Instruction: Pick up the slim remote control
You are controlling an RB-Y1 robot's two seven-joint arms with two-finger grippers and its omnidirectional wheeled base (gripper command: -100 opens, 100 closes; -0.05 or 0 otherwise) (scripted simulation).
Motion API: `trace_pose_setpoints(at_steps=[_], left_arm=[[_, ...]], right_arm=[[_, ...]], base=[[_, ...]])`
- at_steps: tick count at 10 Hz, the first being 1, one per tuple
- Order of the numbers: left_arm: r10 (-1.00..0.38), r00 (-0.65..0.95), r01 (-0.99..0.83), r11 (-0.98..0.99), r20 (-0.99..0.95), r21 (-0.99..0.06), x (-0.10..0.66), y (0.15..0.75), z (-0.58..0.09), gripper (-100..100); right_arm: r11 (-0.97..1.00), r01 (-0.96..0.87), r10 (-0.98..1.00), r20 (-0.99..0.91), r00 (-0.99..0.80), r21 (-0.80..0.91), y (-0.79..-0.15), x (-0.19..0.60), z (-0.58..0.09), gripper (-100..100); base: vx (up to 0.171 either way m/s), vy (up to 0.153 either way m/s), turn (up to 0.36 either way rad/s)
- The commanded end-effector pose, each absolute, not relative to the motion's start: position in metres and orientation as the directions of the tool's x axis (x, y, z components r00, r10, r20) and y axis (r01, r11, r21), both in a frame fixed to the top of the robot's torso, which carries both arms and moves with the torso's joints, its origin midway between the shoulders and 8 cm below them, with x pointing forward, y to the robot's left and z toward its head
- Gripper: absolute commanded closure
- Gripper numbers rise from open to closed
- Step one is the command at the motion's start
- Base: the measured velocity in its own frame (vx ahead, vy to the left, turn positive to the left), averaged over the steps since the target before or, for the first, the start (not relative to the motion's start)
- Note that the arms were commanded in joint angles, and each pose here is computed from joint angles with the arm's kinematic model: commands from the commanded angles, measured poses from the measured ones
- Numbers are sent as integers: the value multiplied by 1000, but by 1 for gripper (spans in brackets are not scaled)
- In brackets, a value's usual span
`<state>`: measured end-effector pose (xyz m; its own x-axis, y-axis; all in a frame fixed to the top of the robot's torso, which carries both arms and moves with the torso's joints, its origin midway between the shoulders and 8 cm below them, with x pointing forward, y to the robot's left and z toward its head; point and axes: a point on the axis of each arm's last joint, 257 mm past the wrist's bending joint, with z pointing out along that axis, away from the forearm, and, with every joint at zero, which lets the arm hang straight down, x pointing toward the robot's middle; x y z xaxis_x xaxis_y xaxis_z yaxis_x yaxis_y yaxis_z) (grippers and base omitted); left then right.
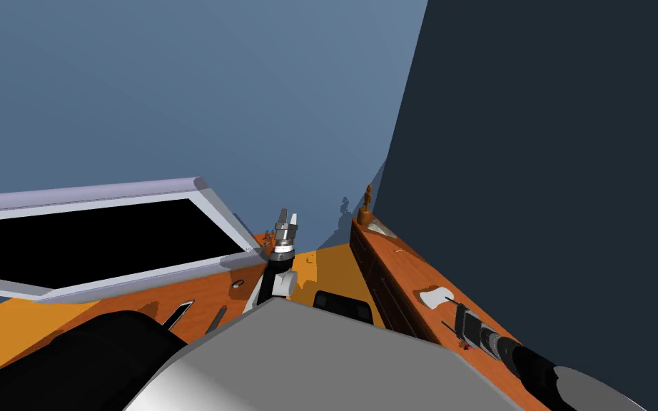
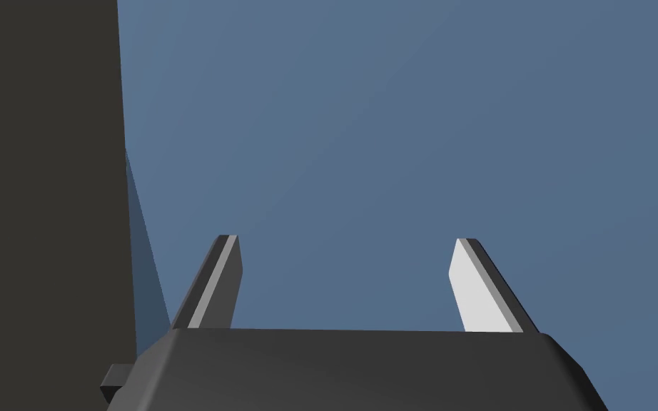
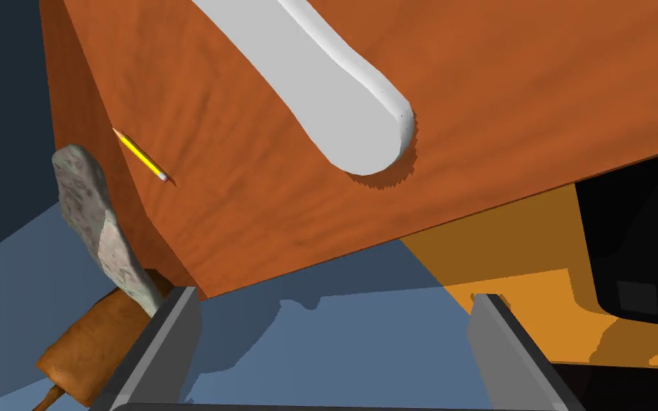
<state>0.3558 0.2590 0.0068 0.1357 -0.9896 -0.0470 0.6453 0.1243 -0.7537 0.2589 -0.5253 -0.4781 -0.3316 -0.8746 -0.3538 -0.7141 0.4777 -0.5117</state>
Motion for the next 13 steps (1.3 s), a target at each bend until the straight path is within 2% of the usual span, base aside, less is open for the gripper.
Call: trace_pose_setpoints(at_steps=[1, 5, 13], left_arm=[[-990, 136, 645, 124, -47, -754, 356, 259, 7, 0], [-990, 136, 645, 124, -47, -754, 356, 259, 7, 0], [-990, 136, 645, 124, -47, -754, 356, 259, 7, 0]], right_arm=[[418, -763, -906, -283, -314, -493, -538, 237, -491, -100], [281, -878, -960, -118, -255, -388, -571, 163, -521, -100], [114, -978, -993, -2, -116, -174, -584, 56, -552, -100]], base=[[22, -18, 278], [43, -64, 325], [46, -60, 230]])
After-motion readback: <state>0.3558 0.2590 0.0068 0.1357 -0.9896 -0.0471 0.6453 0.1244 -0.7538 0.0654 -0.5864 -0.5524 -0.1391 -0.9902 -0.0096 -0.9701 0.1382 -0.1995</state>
